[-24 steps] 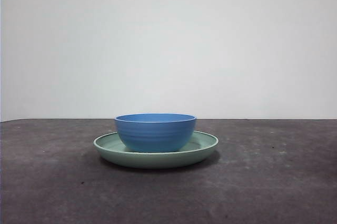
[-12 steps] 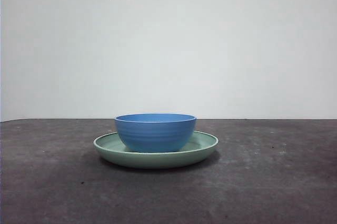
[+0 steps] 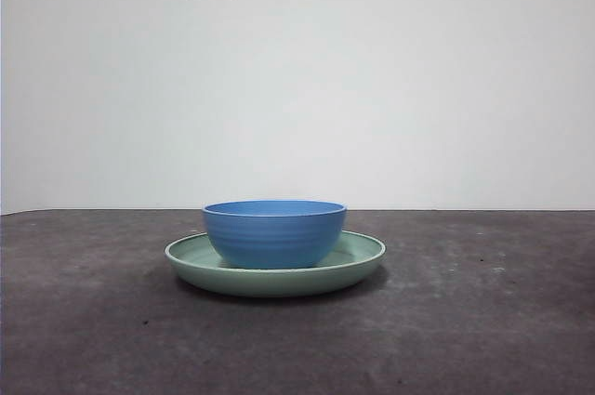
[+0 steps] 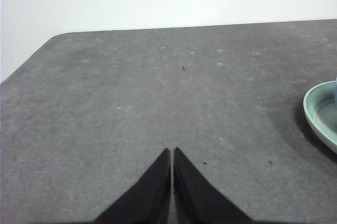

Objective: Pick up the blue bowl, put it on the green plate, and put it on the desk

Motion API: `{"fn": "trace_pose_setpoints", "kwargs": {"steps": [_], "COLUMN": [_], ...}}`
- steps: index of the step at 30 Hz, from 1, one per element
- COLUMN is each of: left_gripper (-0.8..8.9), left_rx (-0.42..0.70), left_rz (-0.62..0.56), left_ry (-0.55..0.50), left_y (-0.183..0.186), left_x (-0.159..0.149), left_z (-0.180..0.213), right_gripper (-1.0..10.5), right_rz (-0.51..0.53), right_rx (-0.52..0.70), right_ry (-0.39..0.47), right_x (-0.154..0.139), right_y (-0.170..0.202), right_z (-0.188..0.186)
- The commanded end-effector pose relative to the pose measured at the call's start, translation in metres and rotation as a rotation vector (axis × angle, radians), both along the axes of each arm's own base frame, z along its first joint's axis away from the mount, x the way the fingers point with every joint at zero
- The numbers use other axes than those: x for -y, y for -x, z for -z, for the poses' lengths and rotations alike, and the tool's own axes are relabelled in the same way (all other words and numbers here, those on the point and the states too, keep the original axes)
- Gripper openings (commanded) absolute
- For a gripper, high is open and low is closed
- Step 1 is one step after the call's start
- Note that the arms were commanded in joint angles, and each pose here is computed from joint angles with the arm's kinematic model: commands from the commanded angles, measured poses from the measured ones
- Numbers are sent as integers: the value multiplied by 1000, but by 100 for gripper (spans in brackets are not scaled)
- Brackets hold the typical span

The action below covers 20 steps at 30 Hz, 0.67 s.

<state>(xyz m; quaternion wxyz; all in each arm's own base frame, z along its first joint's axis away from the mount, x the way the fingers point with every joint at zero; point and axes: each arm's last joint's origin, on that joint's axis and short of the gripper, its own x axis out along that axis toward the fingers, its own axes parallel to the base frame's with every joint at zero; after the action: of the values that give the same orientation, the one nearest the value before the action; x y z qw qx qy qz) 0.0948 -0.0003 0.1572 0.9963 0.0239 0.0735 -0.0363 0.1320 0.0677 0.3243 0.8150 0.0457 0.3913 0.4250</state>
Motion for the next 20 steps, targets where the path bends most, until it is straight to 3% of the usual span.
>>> {"fn": "trace_pose_setpoints", "kwargs": {"steps": [1,9,13,20], "left_gripper": [8,8,8,8], "left_rx": [-27,-27,-27,-27], "left_rz": [-5,-5,-5,-5], "left_ry": [10,10,10,10], "left_y": [-1,-1,-1,-1], "left_x": [0,0,0,0], "left_z": [8,8,8,8], "right_gripper": [11,11,11,11], "right_rz": [0,204,357,553], "right_rx": [104,478,635,793], "right_ry": [14,-54,-25,-27], "right_x": [5,35,47,55], "right_y": [1,15,23,33], "right_z": [-8,-13,11,71]}}
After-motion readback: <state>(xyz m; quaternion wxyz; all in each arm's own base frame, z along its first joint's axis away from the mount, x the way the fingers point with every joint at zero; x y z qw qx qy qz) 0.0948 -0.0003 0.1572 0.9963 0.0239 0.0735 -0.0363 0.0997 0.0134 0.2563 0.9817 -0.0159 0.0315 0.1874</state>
